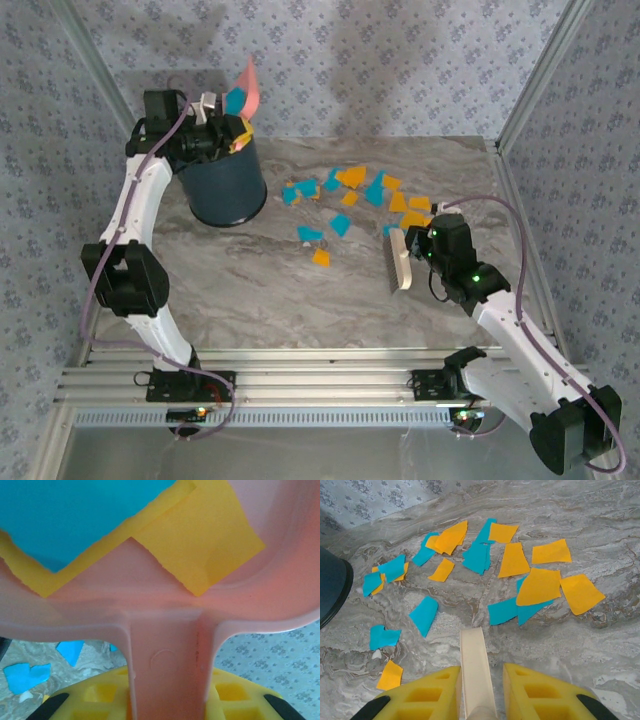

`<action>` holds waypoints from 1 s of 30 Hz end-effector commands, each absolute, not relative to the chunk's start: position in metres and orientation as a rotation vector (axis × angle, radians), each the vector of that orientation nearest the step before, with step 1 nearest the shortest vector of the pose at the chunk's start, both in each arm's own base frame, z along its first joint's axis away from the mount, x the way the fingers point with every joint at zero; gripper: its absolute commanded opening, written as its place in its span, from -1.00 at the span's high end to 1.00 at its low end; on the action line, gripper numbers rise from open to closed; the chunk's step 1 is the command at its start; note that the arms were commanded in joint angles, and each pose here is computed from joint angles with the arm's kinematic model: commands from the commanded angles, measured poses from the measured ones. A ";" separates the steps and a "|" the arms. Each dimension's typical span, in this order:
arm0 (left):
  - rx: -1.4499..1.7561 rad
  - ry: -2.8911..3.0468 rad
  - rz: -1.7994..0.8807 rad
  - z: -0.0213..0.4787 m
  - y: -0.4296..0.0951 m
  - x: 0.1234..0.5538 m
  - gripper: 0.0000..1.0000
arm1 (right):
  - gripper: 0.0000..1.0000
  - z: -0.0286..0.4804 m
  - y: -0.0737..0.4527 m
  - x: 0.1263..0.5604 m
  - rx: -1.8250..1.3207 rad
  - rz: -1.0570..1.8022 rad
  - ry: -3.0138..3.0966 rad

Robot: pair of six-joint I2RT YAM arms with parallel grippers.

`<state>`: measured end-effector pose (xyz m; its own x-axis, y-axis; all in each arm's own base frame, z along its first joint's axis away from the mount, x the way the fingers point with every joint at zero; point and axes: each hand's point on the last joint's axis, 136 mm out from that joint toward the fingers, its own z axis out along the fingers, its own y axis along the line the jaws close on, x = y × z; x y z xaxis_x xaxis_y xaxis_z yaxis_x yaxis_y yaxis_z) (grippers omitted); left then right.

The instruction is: Sweep away the paper scraps from the table

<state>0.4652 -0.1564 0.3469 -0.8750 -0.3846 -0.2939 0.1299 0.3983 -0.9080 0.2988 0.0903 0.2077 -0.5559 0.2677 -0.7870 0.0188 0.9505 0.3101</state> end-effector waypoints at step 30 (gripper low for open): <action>-0.571 1.702 -1.922 0.389 -0.130 0.507 1.00 | 1.00 0.209 0.092 0.295 0.195 0.350 2.146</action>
